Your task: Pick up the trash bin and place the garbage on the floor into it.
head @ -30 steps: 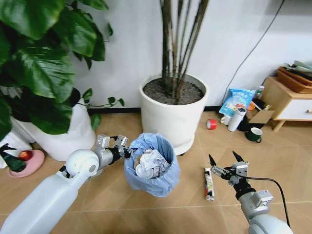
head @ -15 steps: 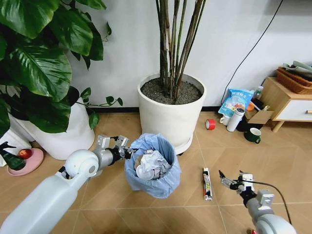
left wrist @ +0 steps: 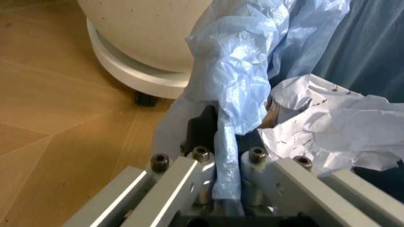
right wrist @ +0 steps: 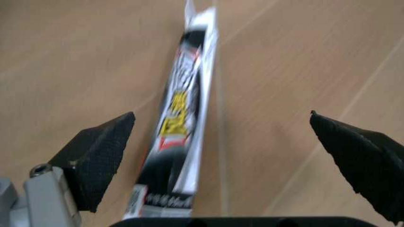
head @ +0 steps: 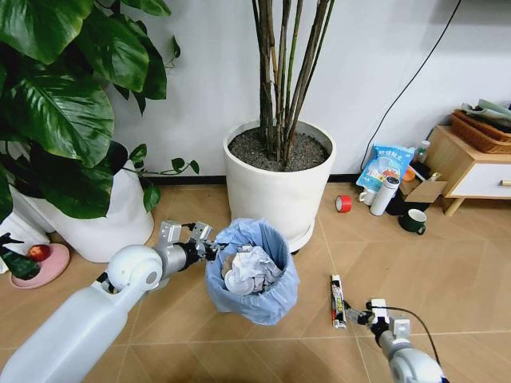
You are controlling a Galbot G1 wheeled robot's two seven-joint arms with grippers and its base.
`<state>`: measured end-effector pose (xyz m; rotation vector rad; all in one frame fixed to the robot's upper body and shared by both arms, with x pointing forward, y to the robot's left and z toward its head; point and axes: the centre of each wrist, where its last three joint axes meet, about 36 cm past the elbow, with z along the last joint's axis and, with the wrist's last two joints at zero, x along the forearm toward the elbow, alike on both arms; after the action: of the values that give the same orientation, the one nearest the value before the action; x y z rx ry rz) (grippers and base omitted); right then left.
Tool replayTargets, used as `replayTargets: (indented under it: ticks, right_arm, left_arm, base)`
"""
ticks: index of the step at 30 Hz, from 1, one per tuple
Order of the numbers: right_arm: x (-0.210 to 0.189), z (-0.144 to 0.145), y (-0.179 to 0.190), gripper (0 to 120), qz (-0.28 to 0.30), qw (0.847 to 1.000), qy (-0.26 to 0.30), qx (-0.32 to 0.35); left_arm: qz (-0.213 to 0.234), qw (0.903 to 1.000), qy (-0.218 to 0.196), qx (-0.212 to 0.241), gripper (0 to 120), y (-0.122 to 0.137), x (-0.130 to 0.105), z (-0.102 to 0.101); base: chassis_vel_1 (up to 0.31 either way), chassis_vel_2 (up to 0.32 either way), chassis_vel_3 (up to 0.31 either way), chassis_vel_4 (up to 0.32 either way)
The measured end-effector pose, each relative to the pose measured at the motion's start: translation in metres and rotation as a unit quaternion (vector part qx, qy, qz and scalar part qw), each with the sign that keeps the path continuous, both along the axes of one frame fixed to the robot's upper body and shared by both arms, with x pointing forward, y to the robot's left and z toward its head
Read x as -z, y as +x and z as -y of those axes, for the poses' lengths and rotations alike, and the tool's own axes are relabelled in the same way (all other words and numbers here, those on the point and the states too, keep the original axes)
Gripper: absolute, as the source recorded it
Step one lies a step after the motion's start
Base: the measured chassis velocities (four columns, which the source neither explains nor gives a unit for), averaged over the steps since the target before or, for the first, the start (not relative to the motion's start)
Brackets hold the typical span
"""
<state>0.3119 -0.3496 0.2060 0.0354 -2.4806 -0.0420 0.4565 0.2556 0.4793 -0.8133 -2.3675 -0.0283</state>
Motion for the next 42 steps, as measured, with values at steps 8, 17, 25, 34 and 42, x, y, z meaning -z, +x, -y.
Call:
replayTargets:
  ticks: [8, 17, 25, 34, 42]
  right_arm:
    - [0.029, -0.032, 0.012, 100, -0.025, 1.000, 0.014, -0.007]
    - [0.042, -0.044, 0.028, 94, -0.030, 0.999, 0.024, 0.005]
    - [0.045, -0.044, 0.033, 67, -0.026, 0.999, 0.025, 0.014]
    - [0.048, -0.053, 0.030, 34, -0.026, 0.999, 0.035, 0.020]
    - [0.048, -0.051, 0.029, 10, -0.025, 0.999, 0.038, 0.028]
  left_arm:
    - [-0.002, 1.0000, 0.000, 0.000, 0, -0.001, 0.001, 0.001]
    - [-0.003, 1.0000, -0.002, 0.001, 0, 0.001, 0.002, 0.002]
    - [-0.003, 1.0000, -0.002, 0.004, 0, 0.002, 0.002, 0.002]
    - [-0.004, 1.0000, -0.001, 0.004, 0, 0.001, 0.002, 0.000]
    - [-0.004, 1.0000, -0.001, 0.005, 0, 0.002, 0.002, 0.000]
  base:
    - [0.000, 0.000, 0.000, 0.000]
    - [0.000, 0.000, 0.000, 0.000]
    - [0.000, 0.000, 0.000, 0.000]
    - [0.000, 0.000, 0.000, 0.000]
    - [0.000, 0.000, 0.000, 0.000]
